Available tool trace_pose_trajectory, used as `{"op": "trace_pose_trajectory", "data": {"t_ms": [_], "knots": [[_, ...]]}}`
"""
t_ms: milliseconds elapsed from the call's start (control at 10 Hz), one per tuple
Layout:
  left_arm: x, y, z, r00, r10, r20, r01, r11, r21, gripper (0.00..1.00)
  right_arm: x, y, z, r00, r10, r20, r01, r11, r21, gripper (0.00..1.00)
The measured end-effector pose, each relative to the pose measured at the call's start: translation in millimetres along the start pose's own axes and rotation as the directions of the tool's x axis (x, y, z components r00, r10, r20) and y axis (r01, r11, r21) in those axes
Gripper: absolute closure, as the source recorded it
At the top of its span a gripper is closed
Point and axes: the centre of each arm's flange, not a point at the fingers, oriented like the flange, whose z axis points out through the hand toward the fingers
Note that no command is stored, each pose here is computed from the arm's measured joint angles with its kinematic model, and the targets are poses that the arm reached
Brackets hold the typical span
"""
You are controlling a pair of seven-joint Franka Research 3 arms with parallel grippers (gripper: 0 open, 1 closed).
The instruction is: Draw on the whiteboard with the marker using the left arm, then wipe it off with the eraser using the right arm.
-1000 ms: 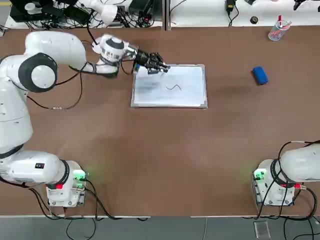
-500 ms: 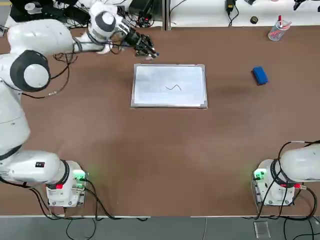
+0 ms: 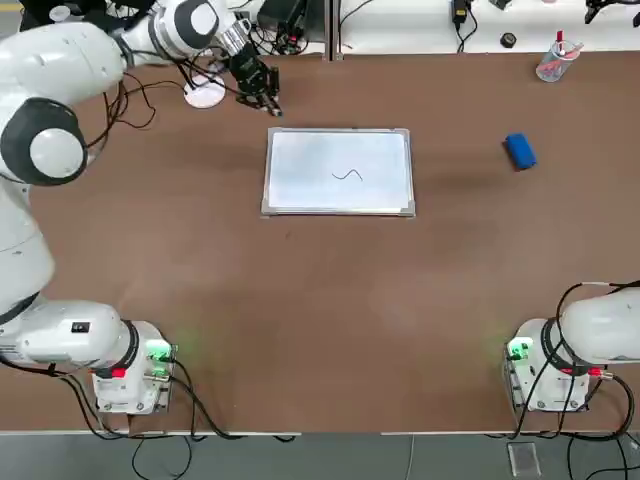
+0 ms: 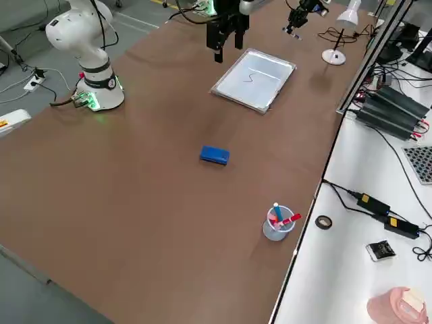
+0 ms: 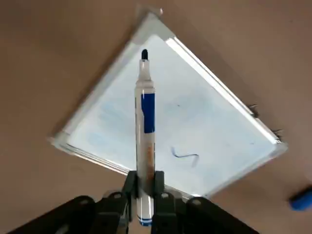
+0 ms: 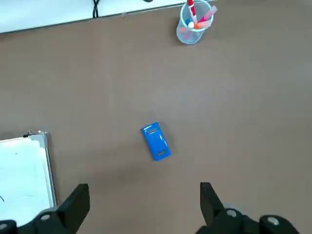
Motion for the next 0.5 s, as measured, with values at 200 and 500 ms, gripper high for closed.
{"op": "trace_pose_trajectory", "data": {"t_ms": [200,500], "knots": [[8.3,-23.0,-22.5,0.994,0.104,-0.045,-0.099,0.99,0.105,0.82,-1.3,-6.7,4.8,1.0,-0.018,0.01,0.018,1.0,0.001,0.0],[48.3,-71.8,-55.1,0.974,0.224,-0.045,-0.21,0.957,0.2,0.82,3.7,-8.3,20.1,0.998,-0.055,0.018,0.055,0.998,0.001,0.0]]}}
